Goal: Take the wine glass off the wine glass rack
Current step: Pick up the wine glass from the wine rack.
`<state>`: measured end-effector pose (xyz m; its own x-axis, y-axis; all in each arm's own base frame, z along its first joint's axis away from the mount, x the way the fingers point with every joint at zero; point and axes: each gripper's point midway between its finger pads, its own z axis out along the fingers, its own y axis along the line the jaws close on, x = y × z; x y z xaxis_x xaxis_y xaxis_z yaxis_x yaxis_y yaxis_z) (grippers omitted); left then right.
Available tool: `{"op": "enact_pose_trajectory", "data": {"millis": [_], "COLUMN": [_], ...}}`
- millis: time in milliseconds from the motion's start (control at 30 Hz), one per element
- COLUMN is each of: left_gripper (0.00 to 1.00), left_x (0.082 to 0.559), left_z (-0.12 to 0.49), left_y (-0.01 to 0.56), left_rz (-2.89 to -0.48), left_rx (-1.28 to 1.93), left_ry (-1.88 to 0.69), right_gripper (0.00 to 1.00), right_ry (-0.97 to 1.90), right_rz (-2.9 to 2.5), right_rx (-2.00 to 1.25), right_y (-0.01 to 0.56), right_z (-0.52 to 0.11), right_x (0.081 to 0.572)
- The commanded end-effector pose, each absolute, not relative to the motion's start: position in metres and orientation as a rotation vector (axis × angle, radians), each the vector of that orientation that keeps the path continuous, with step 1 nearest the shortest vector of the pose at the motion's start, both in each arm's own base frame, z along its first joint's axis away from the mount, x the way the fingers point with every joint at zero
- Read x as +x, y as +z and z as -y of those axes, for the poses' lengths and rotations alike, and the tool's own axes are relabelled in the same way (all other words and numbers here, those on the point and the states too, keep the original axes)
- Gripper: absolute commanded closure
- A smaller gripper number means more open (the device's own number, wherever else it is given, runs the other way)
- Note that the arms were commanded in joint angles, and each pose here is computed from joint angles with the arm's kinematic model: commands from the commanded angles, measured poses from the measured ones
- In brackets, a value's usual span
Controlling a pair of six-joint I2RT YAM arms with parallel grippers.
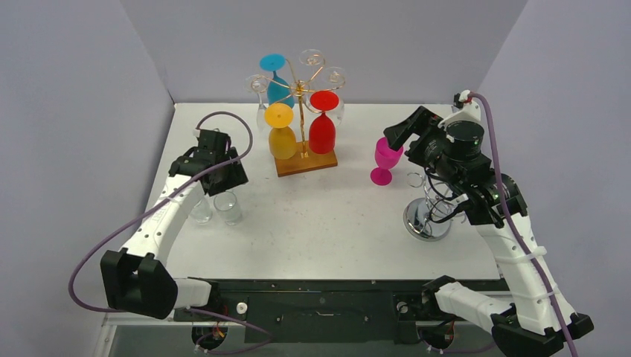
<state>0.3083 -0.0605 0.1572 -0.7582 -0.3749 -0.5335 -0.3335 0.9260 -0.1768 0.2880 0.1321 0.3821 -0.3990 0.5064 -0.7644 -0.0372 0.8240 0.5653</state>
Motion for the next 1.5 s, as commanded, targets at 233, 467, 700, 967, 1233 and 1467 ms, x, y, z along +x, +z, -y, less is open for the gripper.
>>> {"op": "enact_pose_trajectory", "data": {"millis": [233,467,700,967,1233,1467], "left_gripper": [0.34,0.25,0.16,0.03,0.04,0.04], "left_x": [0.304,0.287,0.27,0.262,0.258,0.258], "left_z": [0.074,0.092,0.121,0.143,0.146,0.144], "left_y": [0.238,0.281,0.32,0.337,0.347,0.35], "left_rz": [-2.322,-2.217,-2.079,-1.992,-1.93,-1.912], "left_rx": [-0.407,-0.313,-0.178,-0.081,-0.05,-0.047], "left_ry": [-0.289,-0.455,-0.664,-0.767,-0.788,-0.778], "right_gripper": [0.25,0.38,0.5,0.62,0.64,0.66], "right_ry": [0.693,0.87,0.95,1.048,1.069,1.069], "right_rz": [-1.885,-1.829,-1.834,-1.815,-1.805,-1.818], "right_rx": [0.269,0.306,0.381,0.454,0.506,0.54], "right_y": [0.398,0.421,0.416,0.411,0.408,0.399], "right_z": [-0.168,-0.218,-0.252,-0.271,-0.27,-0.269], "right_x": [0.301,0.33,0.371,0.398,0.413,0.421]}}
